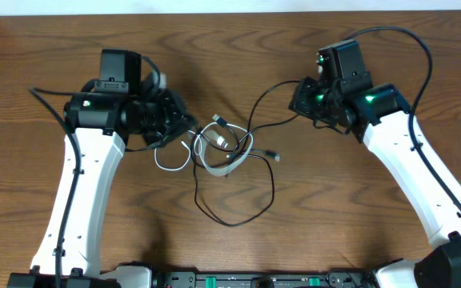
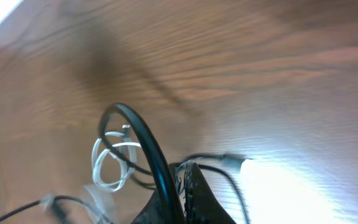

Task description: Untangle cables

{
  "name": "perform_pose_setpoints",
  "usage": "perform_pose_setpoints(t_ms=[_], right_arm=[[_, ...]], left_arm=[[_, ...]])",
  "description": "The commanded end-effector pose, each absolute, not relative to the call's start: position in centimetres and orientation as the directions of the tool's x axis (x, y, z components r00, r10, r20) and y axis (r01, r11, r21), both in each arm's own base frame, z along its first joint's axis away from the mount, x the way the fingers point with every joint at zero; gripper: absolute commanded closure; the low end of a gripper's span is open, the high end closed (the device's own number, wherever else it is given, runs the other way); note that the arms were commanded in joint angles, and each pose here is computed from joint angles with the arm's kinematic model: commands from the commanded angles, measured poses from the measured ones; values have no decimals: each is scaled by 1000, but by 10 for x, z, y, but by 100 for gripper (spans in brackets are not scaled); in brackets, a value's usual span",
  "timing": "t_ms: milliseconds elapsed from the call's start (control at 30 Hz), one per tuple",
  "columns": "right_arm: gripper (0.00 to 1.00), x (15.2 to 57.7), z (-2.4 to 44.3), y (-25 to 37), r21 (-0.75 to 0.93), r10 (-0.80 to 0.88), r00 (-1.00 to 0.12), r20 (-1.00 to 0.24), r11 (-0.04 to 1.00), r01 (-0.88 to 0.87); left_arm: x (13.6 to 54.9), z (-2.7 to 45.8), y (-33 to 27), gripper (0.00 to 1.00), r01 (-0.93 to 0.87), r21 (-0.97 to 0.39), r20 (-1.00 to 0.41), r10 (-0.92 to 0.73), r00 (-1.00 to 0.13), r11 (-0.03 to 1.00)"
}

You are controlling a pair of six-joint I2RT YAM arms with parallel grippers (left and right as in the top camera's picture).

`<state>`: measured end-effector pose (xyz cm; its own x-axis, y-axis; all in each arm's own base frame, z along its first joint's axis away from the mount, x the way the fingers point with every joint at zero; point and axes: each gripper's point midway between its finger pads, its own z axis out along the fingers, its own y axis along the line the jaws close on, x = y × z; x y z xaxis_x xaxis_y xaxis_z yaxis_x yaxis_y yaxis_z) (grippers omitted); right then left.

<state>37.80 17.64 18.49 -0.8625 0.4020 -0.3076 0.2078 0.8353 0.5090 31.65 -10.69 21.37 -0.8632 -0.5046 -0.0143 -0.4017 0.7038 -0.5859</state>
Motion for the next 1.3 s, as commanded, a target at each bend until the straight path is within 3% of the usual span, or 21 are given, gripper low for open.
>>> perform_pose_setpoints(t_ms=[0,67,167,267,300,400,567,867,1000,1267], right_arm=[[99,386,183,163,470,457,-823,-336,839,275],[95,386,183,163,472,457,-823,-337,838,272],[65,385,183,165,472,452,-826,-337,840,267],[36,384,183,168,464,429,-834,-347,851,245],[23,384,183,168,460,421,-837,-351,855,237],[1,383,182,167,446,393,-846,-361,869,213],[1,376,186,186,468,266,-889,-374,881,67],[1,366,205,239,490,6,-866,-499,826,-277],[1,364,210,256,496,-20,-847,-531,803,-330],[1,366,184,290,498,-61,-853,-518,790,-358]], left_arm=[[325,202,-70,92,-515,-449,-108,-617,-780,730],[326,206,-80,93,-495,-495,-81,-604,-793,715],[330,232,-121,93,-289,-680,-65,-448,-892,674],[329,277,-161,92,-15,-857,-140,-260,-955,516],[328,290,-168,93,38,-887,-158,-227,-961,460],[322,321,-183,92,170,-933,-224,-143,-964,316],[313,354,-191,93,244,-956,-259,-74,-963,165],[320,379,-193,93,151,-982,-163,-109,-981,110],[320,404,-193,93,154,-985,-162,-129,-978,74],[310,477,-190,93,326,-945,-316,-209,-926,-15]])
